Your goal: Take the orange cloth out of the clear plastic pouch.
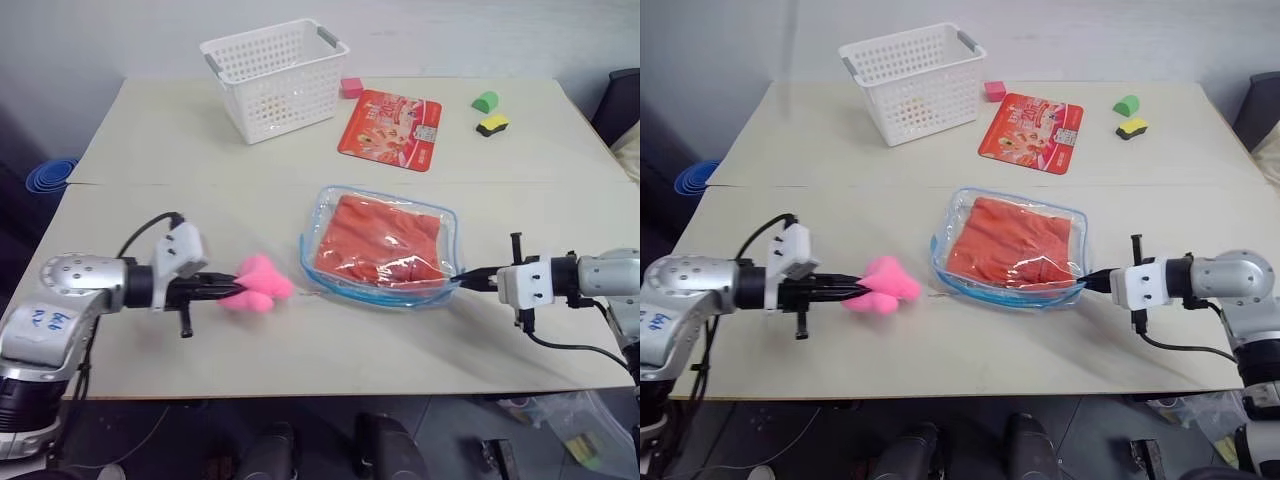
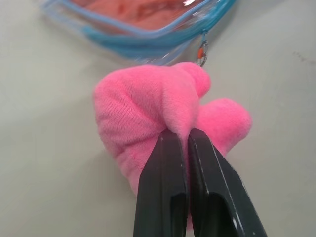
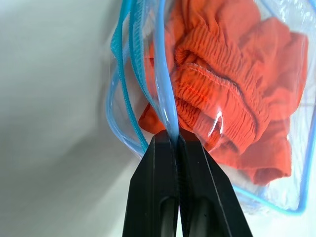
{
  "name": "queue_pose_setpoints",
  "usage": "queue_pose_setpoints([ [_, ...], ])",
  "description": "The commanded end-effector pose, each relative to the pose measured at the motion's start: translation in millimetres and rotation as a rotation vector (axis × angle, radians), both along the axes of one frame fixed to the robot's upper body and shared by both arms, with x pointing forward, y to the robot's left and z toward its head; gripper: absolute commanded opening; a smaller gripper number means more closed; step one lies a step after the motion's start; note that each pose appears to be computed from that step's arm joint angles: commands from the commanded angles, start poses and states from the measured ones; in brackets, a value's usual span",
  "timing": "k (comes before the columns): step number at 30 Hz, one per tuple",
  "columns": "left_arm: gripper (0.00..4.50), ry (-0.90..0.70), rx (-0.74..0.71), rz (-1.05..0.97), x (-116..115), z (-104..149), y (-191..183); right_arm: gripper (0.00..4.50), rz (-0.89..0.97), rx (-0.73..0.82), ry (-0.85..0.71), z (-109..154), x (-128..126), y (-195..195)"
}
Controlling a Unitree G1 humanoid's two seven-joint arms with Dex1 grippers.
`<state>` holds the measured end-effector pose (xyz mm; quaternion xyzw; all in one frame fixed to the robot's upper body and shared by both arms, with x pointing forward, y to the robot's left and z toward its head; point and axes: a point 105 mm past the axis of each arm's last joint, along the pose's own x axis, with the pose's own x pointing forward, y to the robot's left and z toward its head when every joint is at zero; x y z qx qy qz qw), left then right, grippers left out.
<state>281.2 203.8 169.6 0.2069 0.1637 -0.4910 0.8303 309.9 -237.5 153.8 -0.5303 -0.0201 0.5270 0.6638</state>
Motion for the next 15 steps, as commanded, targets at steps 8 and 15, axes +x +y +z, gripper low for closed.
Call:
queue_pose_setpoints([
  [8, 0.0, -0.025, -0.031, 0.109, 2.2, 14.7, 28.1, 0.06, -0.034, -0.01, -0.033, 16.2, 7.1, -13.5],
  [15, 0.75, 0.049, -0.111, 0.075, -2.9, -4.1, 0.6, 0.69, -0.057, 0.048, 0.011, 9.9, 7.4, -6.5],
])
